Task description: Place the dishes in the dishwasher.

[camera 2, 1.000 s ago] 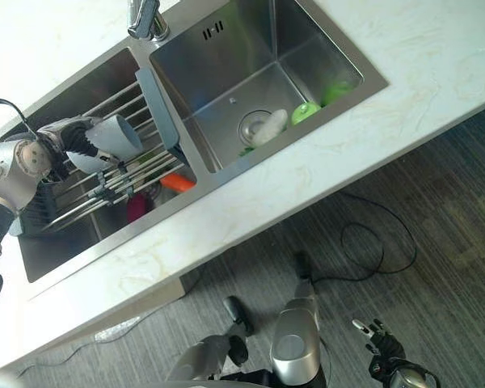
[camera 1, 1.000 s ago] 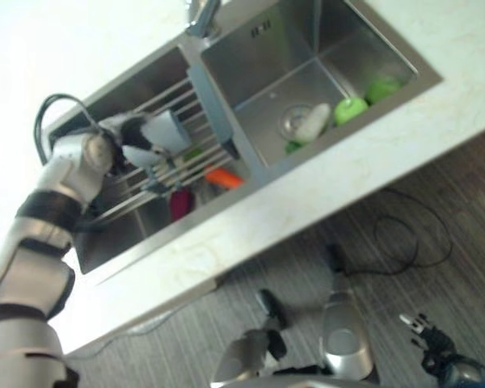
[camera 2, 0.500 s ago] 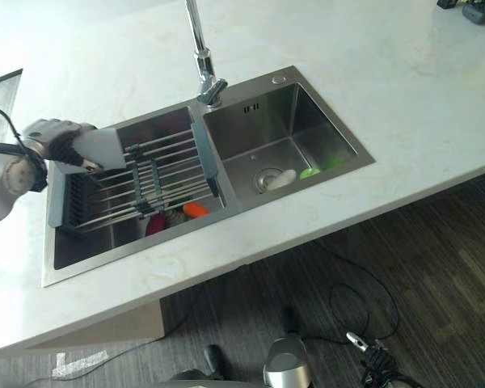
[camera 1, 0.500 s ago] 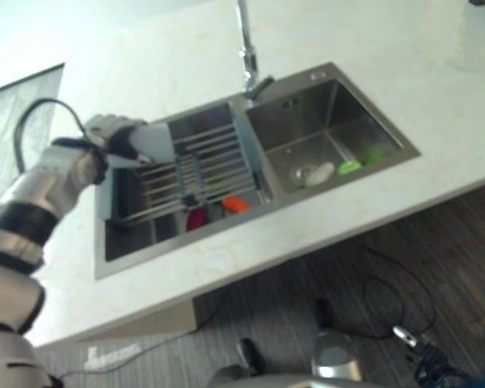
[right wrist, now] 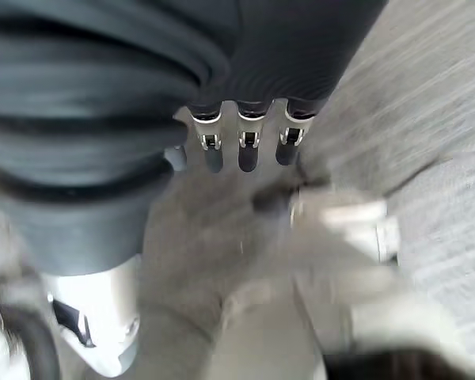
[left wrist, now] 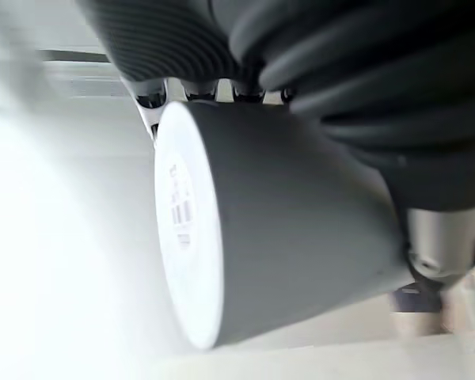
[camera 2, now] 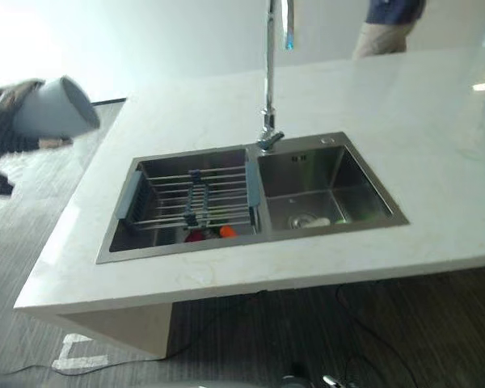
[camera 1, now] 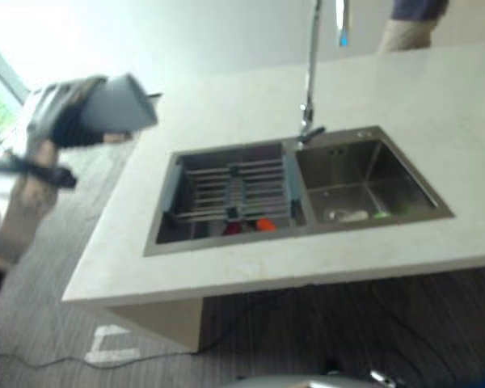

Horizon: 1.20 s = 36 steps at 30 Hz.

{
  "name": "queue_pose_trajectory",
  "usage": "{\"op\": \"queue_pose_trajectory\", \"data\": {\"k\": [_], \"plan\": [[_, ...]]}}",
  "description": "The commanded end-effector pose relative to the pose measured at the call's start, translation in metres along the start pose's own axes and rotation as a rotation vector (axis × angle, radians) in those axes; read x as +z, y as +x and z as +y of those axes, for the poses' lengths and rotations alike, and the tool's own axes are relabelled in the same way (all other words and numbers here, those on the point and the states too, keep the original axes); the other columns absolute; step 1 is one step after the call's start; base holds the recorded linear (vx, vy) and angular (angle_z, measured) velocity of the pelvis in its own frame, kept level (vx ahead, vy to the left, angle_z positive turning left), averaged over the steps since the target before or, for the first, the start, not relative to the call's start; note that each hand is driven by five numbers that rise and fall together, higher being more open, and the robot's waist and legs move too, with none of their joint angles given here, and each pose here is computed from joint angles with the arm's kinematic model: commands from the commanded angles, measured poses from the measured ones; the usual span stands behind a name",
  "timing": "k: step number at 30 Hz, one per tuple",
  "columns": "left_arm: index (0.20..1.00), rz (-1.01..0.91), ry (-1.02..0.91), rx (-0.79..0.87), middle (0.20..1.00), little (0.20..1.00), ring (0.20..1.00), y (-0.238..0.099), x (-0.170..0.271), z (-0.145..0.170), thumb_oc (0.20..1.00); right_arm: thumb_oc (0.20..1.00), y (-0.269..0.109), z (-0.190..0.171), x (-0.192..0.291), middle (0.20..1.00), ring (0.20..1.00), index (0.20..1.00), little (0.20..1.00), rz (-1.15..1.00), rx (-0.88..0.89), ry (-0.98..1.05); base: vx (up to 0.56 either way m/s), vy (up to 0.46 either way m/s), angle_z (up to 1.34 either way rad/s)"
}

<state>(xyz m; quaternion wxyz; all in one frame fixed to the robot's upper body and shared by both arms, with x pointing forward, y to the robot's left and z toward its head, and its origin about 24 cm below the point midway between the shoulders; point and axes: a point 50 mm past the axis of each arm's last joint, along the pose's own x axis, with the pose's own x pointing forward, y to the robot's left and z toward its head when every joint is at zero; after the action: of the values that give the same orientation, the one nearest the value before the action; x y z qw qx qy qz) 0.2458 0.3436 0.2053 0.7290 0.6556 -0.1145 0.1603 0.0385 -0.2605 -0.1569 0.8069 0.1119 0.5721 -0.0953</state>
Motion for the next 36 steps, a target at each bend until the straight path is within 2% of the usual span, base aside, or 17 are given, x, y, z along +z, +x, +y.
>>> {"op": "queue_pose_trajectory", "data": {"k": [1, 2, 3, 6, 7, 10, 13, 18, 23, 26, 27, 30, 36], "plan": [[0.200, 0.047, -0.016, 0.336, 0.200, 0.200, 0.200, 0.020, -0.014, 0.062, 0.200, 1.000, 0.000, -0.009, 0.013, 1.000, 1.000, 1.000, 1.000, 0.020, 0.008, -0.054, -0.08, -0.202, 0.61], [0.200, 0.068, -0.050, 0.338, 0.200, 0.200, 0.200, 0.012, -0.018, 0.056, 0.200, 1.000, 0.001, -0.007, 0.014, 1.000, 1.000, 1.000, 1.000, 0.039, 0.032, -0.053, -0.13, -0.236, 0.61], [0.200, 0.092, -0.173, 0.351, 0.200, 0.200, 0.200, 0.002, -0.021, 0.046, 0.200, 1.000, 0.003, 0.000, 0.014, 1.000, 1.000, 1.000, 1.000, 0.056, 0.054, -0.047, -0.14, -0.162, 0.60], [0.200, 0.097, -0.376, 0.390, 0.200, 0.200, 0.200, -0.006, -0.012, 0.023, 0.200, 1.000, 0.007, 0.009, 0.018, 1.000, 1.000, 1.000, 1.000, 0.016, 0.046, -0.013, -0.27, -0.131, 1.23], [0.200, 0.099, -0.466, 0.396, 0.200, 0.200, 0.200, -0.013, -0.004, 0.000, 0.200, 1.000, 0.009, 0.014, 0.021, 1.000, 1.000, 1.000, 1.000, -0.005, 0.039, 0.030, -0.30, -0.044, 2.45], [0.200, 0.097, -0.582, 0.387, 0.200, 0.200, 0.200, -0.032, 0.016, -0.041, 0.200, 1.000, 0.011, 0.016, 0.032, 1.000, 1.000, 1.000, 1.000, -0.050, 0.027, 0.075, -0.34, 0.095, 2.24], [0.200, 0.048, -0.612, 0.347, 0.200, 0.200, 0.200, -0.030, 0.030, -0.052, 0.200, 1.000, 0.009, 0.010, 0.031, 1.000, 1.000, 1.000, 1.000, -0.076, 0.002, 0.104, -0.23, 0.286, 1.23], [0.200, -0.002, -0.653, 0.284, 0.200, 0.200, 0.200, -0.027, 0.043, -0.056, 0.200, 1.000, 0.012, 0.015, 0.034, 1.000, 1.000, 1.000, 1.000, -0.096, -0.020, 0.119, -0.06, 0.410, 1.22], [0.200, -0.064, -0.703, 0.167, 0.200, 0.200, 0.200, -0.023, 0.065, -0.068, 0.200, 1.000, 0.016, 0.036, 0.049, 1.000, 1.000, 1.000, 1.000, -0.130, 0.031, 0.007, 0.02, 0.486, 0.81], [0.200, -0.186, -0.722, 0.124, 0.200, 0.200, 0.200, -0.010, 0.092, -0.073, 0.200, 1.000, 0.015, 0.028, 0.040, 1.000, 1.000, 1.000, 1.000, -0.106, 0.024, 0.080, 0.08, -0.141, 2.62], [0.200, -0.219, -0.603, 0.130, 0.200, 0.200, 0.200, -0.005, 0.099, -0.074, 0.200, 1.000, 0.014, 0.023, 0.036, 1.000, 1.000, 1.000, 1.000, -0.089, 0.024, 0.104, 0.19, -0.239, 3.85], [0.200, -0.246, -0.501, 0.094, 0.200, 0.200, 0.200, 0.005, 0.105, -0.072, 0.200, 1.000, 0.011, 0.014, 0.027, 1.000, 1.000, 1.000, 1.000, -0.021, 0.028, 0.103, 0.16, -0.375, 2.19], [0.200, -0.320, -0.533, 0.048, 0.200, 0.200, 0.200, 0.008, 0.114, -0.055, 0.200, 1.000, 0.012, 0.013, 0.034, 1.000, 1.000, 1.000, 1.000, -0.016, -0.003, 0.144, 0.06, -0.213, 0.37]]}}
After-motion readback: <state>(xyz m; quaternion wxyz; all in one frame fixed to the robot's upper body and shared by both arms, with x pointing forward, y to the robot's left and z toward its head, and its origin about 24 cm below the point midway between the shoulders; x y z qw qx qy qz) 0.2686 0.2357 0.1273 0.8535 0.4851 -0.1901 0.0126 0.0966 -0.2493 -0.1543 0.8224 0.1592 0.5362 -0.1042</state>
